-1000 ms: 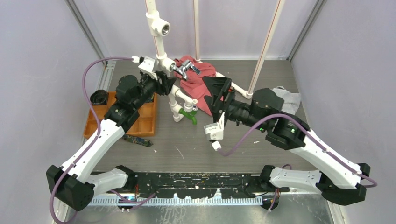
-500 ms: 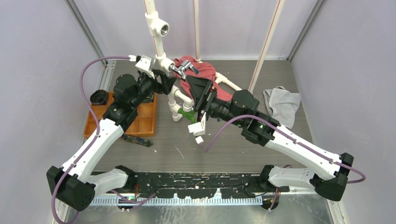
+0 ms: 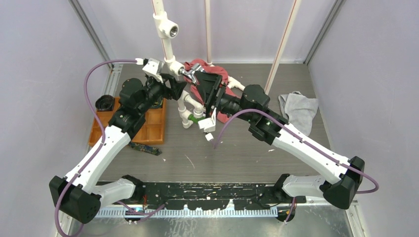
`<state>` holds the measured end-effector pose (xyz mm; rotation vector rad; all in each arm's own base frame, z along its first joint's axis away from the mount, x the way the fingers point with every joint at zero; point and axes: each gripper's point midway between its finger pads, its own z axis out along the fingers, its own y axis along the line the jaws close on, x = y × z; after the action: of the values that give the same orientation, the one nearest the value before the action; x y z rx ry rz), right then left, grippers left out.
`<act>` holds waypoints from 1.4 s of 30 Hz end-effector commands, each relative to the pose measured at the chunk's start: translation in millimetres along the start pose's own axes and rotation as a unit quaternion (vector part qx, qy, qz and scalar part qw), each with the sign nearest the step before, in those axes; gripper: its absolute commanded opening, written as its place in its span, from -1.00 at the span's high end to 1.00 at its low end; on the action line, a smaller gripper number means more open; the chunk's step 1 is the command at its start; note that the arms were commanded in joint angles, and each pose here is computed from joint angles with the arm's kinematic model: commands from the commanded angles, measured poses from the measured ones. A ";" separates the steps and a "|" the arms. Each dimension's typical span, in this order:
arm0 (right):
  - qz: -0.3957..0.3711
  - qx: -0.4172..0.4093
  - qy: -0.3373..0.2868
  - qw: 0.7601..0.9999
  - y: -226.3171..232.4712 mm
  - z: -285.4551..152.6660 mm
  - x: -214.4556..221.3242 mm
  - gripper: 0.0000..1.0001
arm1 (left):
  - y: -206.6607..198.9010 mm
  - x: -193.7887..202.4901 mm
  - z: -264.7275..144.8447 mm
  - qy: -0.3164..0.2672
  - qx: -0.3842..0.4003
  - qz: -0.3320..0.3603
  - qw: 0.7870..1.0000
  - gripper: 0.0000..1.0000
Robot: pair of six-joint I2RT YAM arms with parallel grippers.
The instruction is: Install the water faucets
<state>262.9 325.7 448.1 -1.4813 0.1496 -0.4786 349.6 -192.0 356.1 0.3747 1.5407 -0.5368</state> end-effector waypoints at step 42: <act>0.057 0.082 -0.015 0.995 -49.8 23.9 21.5 0.23 | -2.1 -23.4 -5.2 -0.044 0.007 0.005 0.999 -0.49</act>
<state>291.1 347.8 461.6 -1.4104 0.2075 -0.3552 350.2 -190.7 351.8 0.3733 1.5493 -0.5356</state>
